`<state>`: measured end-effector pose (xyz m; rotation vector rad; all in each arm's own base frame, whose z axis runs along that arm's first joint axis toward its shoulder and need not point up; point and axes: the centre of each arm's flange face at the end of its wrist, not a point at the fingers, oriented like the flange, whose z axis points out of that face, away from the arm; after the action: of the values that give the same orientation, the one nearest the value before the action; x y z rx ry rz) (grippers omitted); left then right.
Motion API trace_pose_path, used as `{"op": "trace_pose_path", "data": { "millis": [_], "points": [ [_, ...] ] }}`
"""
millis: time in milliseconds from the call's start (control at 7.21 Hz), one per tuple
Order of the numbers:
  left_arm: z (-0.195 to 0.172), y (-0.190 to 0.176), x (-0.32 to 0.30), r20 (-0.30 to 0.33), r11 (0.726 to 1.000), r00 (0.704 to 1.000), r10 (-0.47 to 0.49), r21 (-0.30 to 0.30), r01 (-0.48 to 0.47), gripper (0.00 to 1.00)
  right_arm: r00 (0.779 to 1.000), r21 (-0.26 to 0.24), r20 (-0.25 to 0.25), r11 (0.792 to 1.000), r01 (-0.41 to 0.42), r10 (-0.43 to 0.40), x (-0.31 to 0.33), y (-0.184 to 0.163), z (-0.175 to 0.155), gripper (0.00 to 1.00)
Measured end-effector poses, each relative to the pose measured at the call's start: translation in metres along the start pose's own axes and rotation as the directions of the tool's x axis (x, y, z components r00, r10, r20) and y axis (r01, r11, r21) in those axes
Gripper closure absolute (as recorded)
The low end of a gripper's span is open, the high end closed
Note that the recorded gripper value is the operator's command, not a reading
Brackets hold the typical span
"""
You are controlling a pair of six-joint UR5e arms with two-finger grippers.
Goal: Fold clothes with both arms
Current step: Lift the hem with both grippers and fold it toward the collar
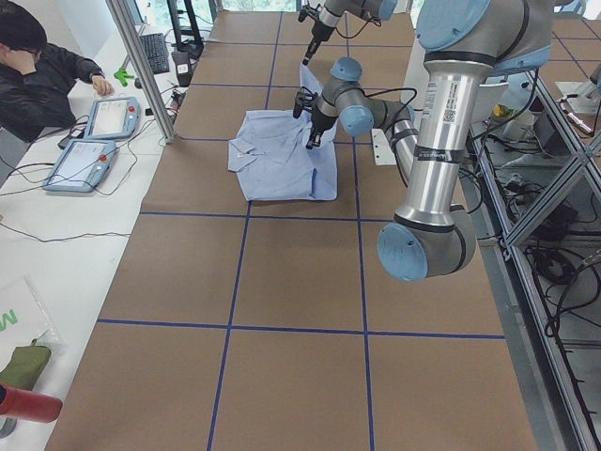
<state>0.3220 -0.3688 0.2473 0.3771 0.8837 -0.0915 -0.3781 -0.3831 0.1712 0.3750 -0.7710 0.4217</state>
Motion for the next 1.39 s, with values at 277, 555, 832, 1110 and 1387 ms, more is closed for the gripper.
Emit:
{"op": "trace_pose_path", "data": {
  "millis": [277,555,832,1110,1387],
  "points": [
    [0.044,-0.044,0.006,0.061,0.999,0.998,-0.014,0.032,0.012,1.00,1.000,0.043,-0.001,0.999,0.001,-0.001,-0.028,-0.050,0.073,1.00],
    [0.099,-0.067,0.005,0.089,0.999,0.996,-0.022,0.049,0.017,1.00,1.000,0.038,-0.014,0.999,0.019,-0.018,-0.056,-0.080,0.141,1.00],
    [0.164,-0.086,-0.017,0.103,0.997,0.994,0.022,0.075,-0.030,1.00,0.998,0.010,-0.017,0.998,0.059,-0.059,-0.047,-0.096,0.204,1.00],
    [0.199,-0.096,-0.040,0.112,0.992,0.990,0.081,0.086,-0.091,1.00,0.996,-0.010,-0.032,0.996,0.084,-0.084,-0.035,-0.099,0.237,1.00],
    [0.206,-0.098,-0.046,0.111,0.990,0.989,0.095,0.089,-0.105,1.00,0.996,-0.019,-0.026,0.996,0.089,-0.089,-0.036,-0.101,0.240,1.00]
  ]
}}
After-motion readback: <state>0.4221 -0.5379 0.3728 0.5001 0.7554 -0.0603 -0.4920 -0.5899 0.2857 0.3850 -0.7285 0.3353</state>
